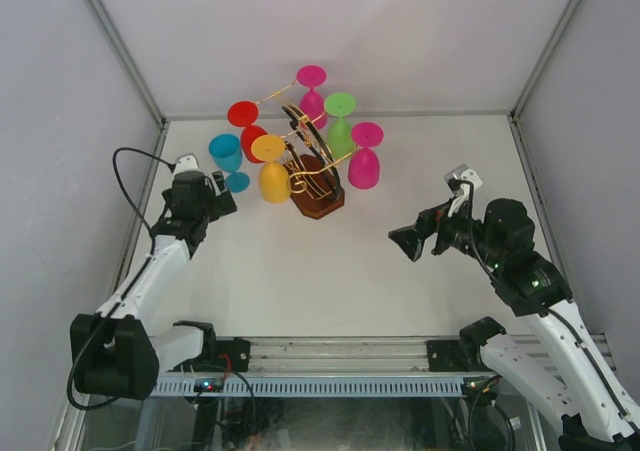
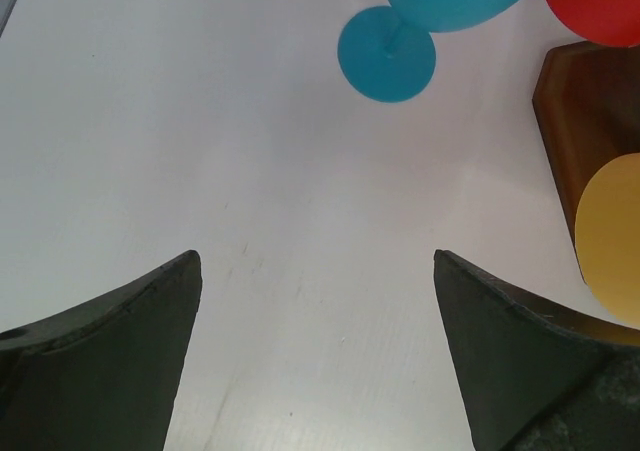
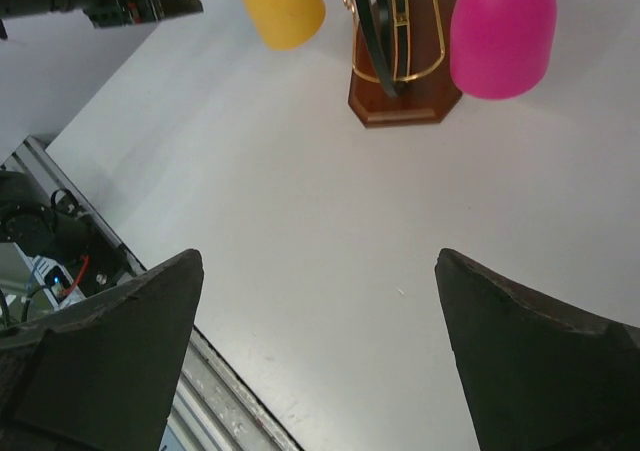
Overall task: Place the wine glass upside down on the wine glass rack
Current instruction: Pick up the wine glass at the center of the board.
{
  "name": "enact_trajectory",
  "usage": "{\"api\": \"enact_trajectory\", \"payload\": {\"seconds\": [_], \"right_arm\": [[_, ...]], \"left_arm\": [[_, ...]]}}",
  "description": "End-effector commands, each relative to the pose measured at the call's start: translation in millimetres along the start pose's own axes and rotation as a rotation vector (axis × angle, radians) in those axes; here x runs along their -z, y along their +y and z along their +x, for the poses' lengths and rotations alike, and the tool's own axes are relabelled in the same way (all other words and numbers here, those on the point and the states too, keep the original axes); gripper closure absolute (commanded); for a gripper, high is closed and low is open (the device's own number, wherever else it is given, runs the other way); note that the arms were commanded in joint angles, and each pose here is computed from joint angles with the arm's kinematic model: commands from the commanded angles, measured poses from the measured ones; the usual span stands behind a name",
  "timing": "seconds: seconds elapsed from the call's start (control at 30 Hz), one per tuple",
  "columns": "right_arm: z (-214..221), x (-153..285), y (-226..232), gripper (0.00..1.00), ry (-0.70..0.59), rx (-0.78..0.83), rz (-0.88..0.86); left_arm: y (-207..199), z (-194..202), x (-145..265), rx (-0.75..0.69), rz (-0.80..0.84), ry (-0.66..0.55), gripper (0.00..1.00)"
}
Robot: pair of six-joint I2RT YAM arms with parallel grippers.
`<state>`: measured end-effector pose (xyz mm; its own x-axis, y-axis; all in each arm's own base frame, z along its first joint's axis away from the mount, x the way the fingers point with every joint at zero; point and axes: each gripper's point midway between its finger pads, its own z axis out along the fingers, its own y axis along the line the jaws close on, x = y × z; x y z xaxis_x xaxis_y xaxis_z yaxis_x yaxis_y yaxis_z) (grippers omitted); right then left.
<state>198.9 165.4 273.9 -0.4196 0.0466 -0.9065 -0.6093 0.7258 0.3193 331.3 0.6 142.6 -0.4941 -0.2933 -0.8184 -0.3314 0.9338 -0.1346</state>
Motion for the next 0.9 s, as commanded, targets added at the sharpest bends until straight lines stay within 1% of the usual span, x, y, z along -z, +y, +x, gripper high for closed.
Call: {"api": "enact_trajectory", "payload": {"seconds": [0.0, 0.33, 0.43, 0.57, 0.87], "right_arm": [[9.4, 2.2, -3.7, 0.01, 0.054, -0.018, 0.018], [12.3, 7.0, -5.1, 0.0, 0.06, 0.003, 0.026], [13.8, 5.9, -5.7, 0.0, 0.069, 0.002, 0.026], [14.0, 3.9, -6.6, 0.0, 0.073, 0.004, 0.027], [15.4, -3.8, -8.0, 0.01, 0.09, 0.009, 0.014]], "left_arm": [[-22.9, -43.0, -7.1, -0.05, 0.095, -0.077, 0.0], [-39.5, -55.4, -47.4, -0.177, 0.124, -0.059, 0.0], [-40.0, -62.6, -58.5, -0.187, 0.116, -0.067, 0.0], [-47.0, -75.7, -68.9, -0.182, 0.163, -0.109, 0.0], [-57.6, -86.7, -97.9, -0.23, 0.201, -0.087, 0.0]]}}
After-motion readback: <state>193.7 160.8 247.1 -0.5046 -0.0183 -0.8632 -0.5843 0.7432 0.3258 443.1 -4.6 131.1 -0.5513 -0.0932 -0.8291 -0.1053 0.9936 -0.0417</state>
